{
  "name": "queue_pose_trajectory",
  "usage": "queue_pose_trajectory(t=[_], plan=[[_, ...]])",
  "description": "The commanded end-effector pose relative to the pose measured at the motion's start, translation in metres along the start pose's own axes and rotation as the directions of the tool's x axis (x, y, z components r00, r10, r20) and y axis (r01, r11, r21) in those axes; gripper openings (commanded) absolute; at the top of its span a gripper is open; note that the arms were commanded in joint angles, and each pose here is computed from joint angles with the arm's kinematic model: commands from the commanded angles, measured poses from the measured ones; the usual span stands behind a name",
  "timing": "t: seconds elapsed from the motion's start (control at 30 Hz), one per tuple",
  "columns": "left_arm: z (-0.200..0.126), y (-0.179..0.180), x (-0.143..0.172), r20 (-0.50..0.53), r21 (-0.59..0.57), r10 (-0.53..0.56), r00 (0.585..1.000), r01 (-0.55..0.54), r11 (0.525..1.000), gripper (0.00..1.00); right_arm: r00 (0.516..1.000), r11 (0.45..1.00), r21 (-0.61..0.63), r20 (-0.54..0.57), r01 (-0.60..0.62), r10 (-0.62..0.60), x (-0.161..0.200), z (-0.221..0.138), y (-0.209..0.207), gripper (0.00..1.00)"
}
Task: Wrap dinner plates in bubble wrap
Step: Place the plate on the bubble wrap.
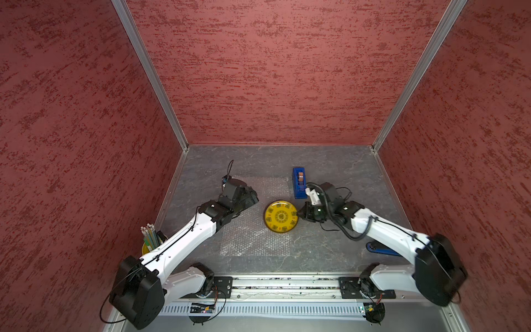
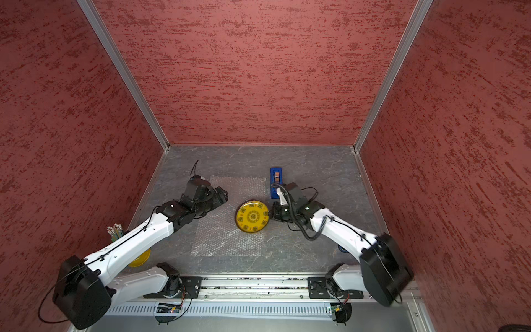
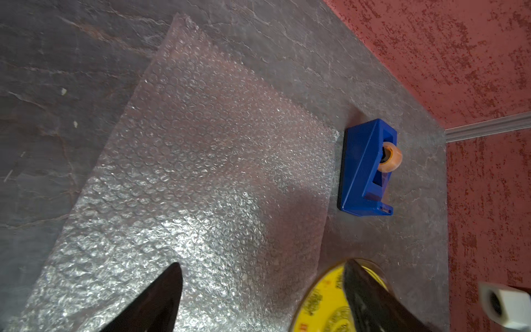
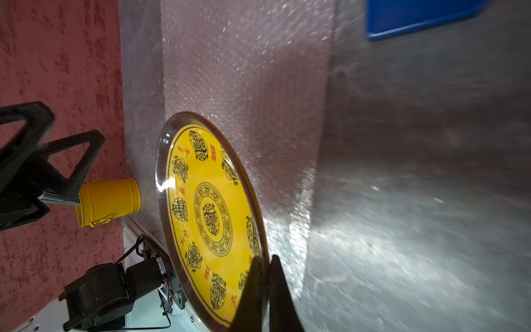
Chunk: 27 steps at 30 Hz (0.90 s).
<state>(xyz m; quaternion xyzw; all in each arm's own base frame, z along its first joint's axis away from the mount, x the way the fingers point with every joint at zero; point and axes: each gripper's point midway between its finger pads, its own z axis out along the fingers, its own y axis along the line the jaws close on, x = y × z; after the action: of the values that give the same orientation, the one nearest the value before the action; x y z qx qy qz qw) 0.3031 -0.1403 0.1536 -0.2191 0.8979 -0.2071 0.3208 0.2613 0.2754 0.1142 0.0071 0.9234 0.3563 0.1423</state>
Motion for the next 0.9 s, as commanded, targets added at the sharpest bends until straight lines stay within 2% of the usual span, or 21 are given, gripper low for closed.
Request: queue_pose_trajectory(t=[0.0, 0.13, 0.23, 0.57, 0.87], plan=[[-0.001, 0.011, 0.001, -0.014, -0.007, -0.018, 1.0, 0.018, 1.0, 0.87, 0.998, 0.993, -0.112, 0.054, 0.042, -0.036, -0.028, 0.028, 0.049, 0.0], [0.009, 0.018, 0.005, -0.012, -0.009, 0.003, 1.0, -0.003, 1.0, 0.85, 0.997, 0.991, -0.103, -0.003, 0.083, -0.083, -0.027, 0.064, 0.061, 0.0], [0.018, 0.027, 0.011, -0.036, -0.023, -0.029, 0.999, 0.028, 0.999, 0.84, 0.997, 0.996, -0.054, -0.029, 0.07, -0.071, -0.028, 0.081, 0.051, 0.0], [0.027, 0.031, 0.009, -0.058, -0.021, -0.042, 0.997, 0.041, 0.999, 0.79, 0.997, 0.999, -0.007, -0.05, 0.054, -0.054, -0.032, 0.102, 0.041, 0.0], [0.033, 0.037, 0.016, -0.079, -0.019, -0.052, 0.996, 0.051, 0.999, 0.77, 0.997, 0.997, 0.056, -0.062, 0.053, -0.05, -0.031, 0.102, 0.026, 0.0]])
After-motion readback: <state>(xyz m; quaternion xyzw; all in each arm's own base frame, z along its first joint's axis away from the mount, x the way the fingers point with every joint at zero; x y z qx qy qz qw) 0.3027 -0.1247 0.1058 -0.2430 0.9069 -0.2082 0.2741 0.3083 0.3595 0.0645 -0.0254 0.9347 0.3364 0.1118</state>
